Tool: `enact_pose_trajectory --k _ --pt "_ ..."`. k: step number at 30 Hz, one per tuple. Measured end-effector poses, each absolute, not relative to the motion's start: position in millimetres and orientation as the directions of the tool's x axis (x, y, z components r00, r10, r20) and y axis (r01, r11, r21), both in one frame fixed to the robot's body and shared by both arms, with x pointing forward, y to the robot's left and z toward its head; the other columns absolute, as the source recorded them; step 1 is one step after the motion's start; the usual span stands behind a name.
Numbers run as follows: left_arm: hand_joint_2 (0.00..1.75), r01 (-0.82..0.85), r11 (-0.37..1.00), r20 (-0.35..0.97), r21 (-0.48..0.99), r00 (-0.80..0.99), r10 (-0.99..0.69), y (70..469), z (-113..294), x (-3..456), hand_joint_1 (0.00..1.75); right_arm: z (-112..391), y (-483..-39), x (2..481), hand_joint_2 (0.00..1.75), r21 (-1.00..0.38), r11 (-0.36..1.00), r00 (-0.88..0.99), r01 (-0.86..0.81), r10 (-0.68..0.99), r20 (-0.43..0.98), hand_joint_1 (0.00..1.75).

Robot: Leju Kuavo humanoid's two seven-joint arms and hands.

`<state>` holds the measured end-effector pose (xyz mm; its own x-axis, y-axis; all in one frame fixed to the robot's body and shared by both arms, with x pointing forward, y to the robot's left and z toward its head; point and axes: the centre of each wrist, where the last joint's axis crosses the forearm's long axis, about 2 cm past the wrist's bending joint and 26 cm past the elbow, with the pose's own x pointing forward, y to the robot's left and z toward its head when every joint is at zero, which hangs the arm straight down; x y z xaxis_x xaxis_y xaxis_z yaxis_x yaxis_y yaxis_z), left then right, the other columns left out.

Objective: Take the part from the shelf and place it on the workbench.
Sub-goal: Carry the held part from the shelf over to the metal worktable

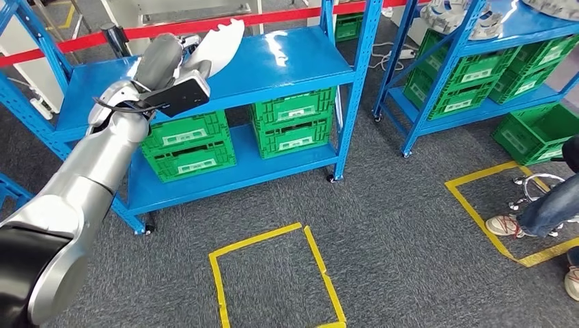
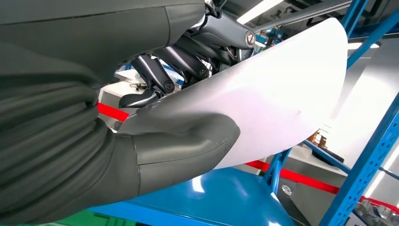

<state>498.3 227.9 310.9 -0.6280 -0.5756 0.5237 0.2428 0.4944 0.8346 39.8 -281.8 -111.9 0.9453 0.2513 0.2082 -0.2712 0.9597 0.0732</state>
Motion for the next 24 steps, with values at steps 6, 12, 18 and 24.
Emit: enact_pose_trajectory --k 6,12,18,24 --pt "1.75 0.294 0.485 0.556 0.824 -0.588 -0.588 231.1 286.8 493.2 1.75 -112.0 -282.9 38.7 0.0 0.078 0.951 0.941 -0.3 0.282 0.186 0.0" --pt "1.75 0.295 0.505 0.578 0.811 -0.534 -0.617 250.8 264.7 488.5 1.75 -111.5 -286.0 44.4 0.0 0.064 0.928 0.911 -0.367 0.344 0.229 0.0" --pt "1.75 0.316 0.478 0.573 0.82 -0.42 -0.704 329.5 236.7 475.2 1.75 -110.6 -288.0 51.9 0.0 0.041 0.886 0.866 -0.461 0.439 0.24 0.0" --pt "1.75 0.307 0.53 0.611 0.791 -0.328 -0.721 448.9 268.7 454.9 1.75 -107.5 -285.0 72.1 0.0 0.02 0.85 0.824 -0.527 0.505 0.258 0.0"
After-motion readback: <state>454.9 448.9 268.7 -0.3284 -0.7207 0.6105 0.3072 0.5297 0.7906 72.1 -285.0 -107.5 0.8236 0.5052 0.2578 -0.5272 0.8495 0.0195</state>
